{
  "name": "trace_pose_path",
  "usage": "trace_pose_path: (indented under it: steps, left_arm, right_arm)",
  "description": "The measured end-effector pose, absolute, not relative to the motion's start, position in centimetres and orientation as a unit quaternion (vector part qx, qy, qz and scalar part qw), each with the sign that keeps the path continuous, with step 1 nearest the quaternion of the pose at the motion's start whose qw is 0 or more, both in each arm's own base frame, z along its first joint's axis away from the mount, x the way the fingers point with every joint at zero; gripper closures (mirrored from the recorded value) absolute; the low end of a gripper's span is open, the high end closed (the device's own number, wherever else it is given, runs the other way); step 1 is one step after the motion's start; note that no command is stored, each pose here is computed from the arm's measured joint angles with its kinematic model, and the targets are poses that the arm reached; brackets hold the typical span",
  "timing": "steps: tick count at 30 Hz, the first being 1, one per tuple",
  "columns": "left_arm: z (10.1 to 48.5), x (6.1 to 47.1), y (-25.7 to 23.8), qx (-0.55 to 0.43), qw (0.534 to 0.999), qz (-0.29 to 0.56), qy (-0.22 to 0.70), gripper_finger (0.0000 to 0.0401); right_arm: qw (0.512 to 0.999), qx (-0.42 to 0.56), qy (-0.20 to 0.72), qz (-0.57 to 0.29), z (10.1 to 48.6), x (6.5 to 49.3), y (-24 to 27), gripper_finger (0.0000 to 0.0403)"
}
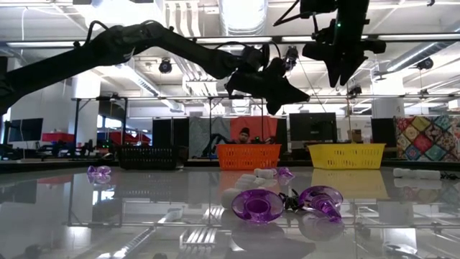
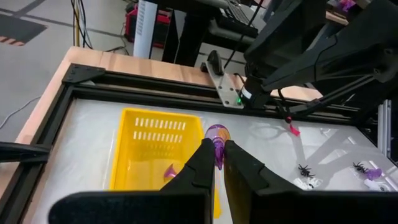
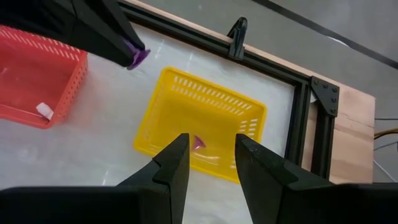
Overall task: Sort Halloween decoration
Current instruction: Put the witch hat toy into the yellow bin
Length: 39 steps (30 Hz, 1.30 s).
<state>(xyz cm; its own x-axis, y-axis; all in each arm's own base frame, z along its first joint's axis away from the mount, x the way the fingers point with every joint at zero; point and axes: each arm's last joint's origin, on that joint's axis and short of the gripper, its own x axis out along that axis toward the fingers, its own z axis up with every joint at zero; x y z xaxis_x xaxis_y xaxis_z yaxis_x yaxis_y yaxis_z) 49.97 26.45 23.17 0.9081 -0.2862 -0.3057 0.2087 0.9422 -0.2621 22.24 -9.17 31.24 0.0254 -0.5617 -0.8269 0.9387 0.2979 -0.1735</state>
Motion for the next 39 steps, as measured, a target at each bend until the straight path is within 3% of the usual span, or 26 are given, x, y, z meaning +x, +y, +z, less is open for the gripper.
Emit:
trace_pose_path:
  steps: [16,24,39]
  left_arm:
    - [22.6,50.6,25.5,-0.122,0.967,-0.131,0.18,0.0401]
    - [19.7,52.1,23.9,-0.144,0.959,-0.147,0.195,0.0401]
    - [18.8,52.8,24.9,-0.203,0.956,-0.102,0.186,0.0401]
  right_arm:
    - [0.704,0.232,0.391,-0.545,32.9,22.8,-9.4,0.0282]
    - [0.706,0.233,0.388,-0.545,32.9,22.9,-9.4,0.0282]
    - [0.706,0.233,0.39,-0.543,32.8,22.8,-9.4,0.0282]
